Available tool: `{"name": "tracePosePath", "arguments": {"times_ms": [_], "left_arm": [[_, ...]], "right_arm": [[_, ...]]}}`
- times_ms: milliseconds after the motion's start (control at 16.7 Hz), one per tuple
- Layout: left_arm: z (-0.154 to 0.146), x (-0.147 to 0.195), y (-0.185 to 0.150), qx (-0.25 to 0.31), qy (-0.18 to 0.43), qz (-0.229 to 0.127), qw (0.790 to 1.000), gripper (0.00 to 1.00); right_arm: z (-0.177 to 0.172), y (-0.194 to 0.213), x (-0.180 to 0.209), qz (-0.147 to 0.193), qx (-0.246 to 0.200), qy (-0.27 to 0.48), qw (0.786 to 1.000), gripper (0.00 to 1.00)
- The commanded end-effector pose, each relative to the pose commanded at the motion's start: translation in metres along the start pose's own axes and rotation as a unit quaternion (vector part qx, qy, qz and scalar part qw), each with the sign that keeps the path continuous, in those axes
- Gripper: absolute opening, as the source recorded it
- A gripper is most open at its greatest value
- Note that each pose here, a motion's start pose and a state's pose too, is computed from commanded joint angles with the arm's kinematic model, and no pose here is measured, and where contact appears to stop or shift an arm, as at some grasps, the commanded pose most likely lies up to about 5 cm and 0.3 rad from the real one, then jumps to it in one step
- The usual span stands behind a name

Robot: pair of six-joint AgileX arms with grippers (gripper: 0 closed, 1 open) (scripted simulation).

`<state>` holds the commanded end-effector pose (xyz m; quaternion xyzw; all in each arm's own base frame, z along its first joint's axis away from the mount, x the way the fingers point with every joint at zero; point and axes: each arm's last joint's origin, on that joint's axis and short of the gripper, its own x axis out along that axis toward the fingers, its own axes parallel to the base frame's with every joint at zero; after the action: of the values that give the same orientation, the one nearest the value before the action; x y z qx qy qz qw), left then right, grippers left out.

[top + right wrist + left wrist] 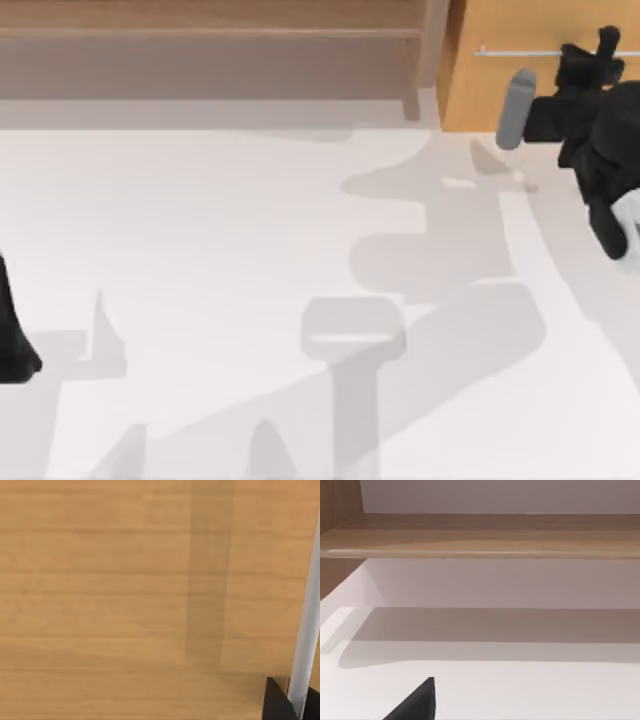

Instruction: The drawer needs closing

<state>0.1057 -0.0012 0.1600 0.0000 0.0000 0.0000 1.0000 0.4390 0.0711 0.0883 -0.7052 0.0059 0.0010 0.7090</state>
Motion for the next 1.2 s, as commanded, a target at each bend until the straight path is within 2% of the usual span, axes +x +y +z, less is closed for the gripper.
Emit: {"name": "tracePosePath", "arguments": {"times_ms": [240,1020,1200], "left_arm": [[0.0,0.0,0.0,0.0,0.0,0.0,1.0,1.0],[0.0,0.0,0.0,0.0,0.0,0.0,1.0,1.0],[0.0,0.0,0.0,0.0,0.0,0.0,1.0,1.0]], "right_arm": [[0.0,0.0,0.0002,0.0,0.0,0.0,1.0,0.0],[0.0,0.0,0.0002,0.0,0.0,0.0,1.0,0.98],[0.0,0.0,0.0002,0.0,0.0,0.0,1.0,1.0]]}}
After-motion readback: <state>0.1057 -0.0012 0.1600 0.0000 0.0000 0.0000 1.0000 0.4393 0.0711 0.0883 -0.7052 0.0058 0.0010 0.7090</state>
